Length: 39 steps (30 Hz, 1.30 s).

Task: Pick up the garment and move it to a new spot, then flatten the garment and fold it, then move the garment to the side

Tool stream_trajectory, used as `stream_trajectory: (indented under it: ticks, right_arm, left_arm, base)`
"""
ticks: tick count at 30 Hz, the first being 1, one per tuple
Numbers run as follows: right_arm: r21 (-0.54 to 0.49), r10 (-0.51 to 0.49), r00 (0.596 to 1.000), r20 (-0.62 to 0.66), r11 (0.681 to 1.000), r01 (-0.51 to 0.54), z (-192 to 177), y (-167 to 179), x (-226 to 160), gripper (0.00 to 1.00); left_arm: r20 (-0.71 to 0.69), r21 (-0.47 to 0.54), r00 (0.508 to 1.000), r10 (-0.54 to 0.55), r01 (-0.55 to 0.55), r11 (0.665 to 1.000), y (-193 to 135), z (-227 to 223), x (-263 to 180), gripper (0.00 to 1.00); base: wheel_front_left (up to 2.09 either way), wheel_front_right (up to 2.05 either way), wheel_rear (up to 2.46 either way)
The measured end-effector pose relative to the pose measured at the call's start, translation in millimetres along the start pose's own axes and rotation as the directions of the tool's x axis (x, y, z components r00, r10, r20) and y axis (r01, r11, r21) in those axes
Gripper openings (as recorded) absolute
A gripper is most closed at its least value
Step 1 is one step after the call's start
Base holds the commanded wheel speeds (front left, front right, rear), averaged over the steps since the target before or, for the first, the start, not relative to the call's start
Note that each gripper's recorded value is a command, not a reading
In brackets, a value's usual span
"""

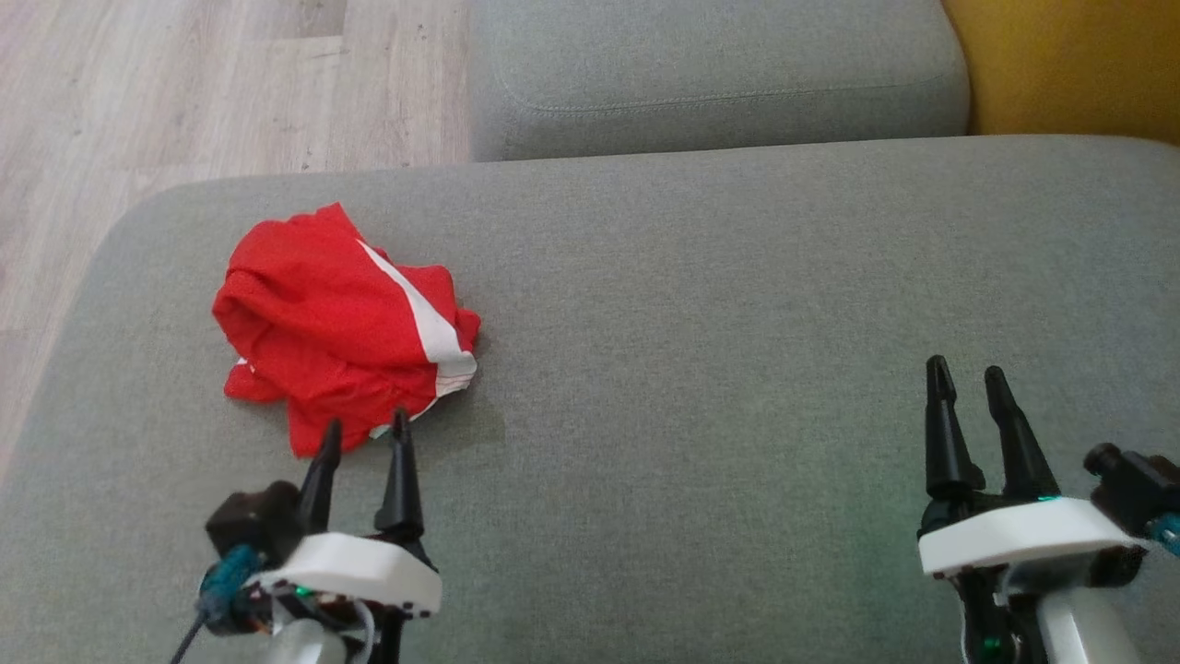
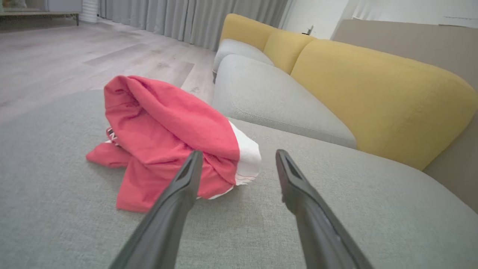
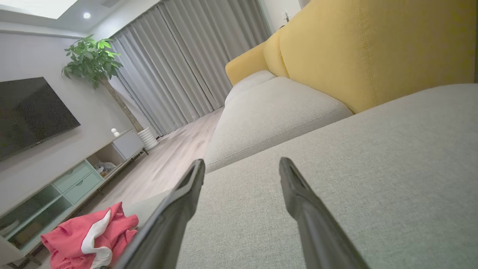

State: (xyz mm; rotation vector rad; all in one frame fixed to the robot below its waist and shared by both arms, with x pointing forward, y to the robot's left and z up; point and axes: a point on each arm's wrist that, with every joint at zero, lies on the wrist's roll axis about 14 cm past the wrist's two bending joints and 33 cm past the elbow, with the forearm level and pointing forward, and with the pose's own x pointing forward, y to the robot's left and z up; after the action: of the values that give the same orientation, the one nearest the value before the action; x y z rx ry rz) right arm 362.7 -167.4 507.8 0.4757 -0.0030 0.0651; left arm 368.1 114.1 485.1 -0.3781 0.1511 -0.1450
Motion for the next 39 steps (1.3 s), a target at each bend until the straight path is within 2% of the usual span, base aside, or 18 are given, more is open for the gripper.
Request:
stream_trajectory:
  ticks: [10, 17, 21, 25, 28, 32, 39]
  right_arm:
    - [-0.161, 0.041, 0.999, 0.016, 0.986, -0.038, 3.6, 9.9, -0.3, 1.0]
    - [-0.276, 0.071, 0.997, 0.028, 0.959, -0.061, 7.2, 16.8, -0.6, 1.0]
    - [-0.333, 0.095, 0.995, 0.028, 0.94, -0.08, 7.0, 22.8, -0.5, 1.0]
    - [-0.341, 0.104, 0.994, 0.04, 0.936, -0.084, 9.0, 24.8, -0.8, 1.0]
    - [-0.324, 0.104, 0.993, 0.049, 0.942, -0.082, 9.9, 24.6, -1.3, 1.0]
    - [-0.285, 0.089, 0.995, 0.048, 0.956, -0.071, 5.9, 20.0, -3.7, 1.0]
    - [-0.217, 0.04, 0.999, -0.021, 0.975, -0.043, -22.2, 6.0, -14.1, 1.0]
  left_arm:
    - [0.028, 0.183, 0.999, -0.039, 0.033, 0.983, -15.1, 3.6, 2.8, 1.0]
    - [0.042, 0.316, 0.996, -0.082, 0.065, 0.947, -25.9, 2.8, 2.8, 1.0]
    - [0.05, 0.358, 0.993, -0.105, 0.081, 0.93, -33.1, 2.8, 3.1, 1.0]
    - [0.063, 0.325, 0.993, -0.102, 0.076, 0.943, -34.2, 5.5, 3.1, 1.0]
    - [0.092, 0.257, 0.992, -0.09, 0.064, 0.964, -35.2, 13.4, 3.4, 1.0]
    - [0.119, 0.209, 0.989, -0.086, 0.06, 0.976, -33.5, 20.0, 1.9, 1.0]
    - [0.101, 0.194, 0.991, -0.088, 0.067, 0.979, -30.3, 6.5, -5.5, 1.0]
  base:
    - [0.0, 0.0, 0.0]
    - [0.0, 0.0, 0.0]
    - [0.0, 0.0, 0.0]
    - [0.0, 0.0, 0.0]
    - [0.0, 0.0, 0.0]
    - [0.0, 0.0, 0.0]
    - [0.0, 0.0, 0.0]
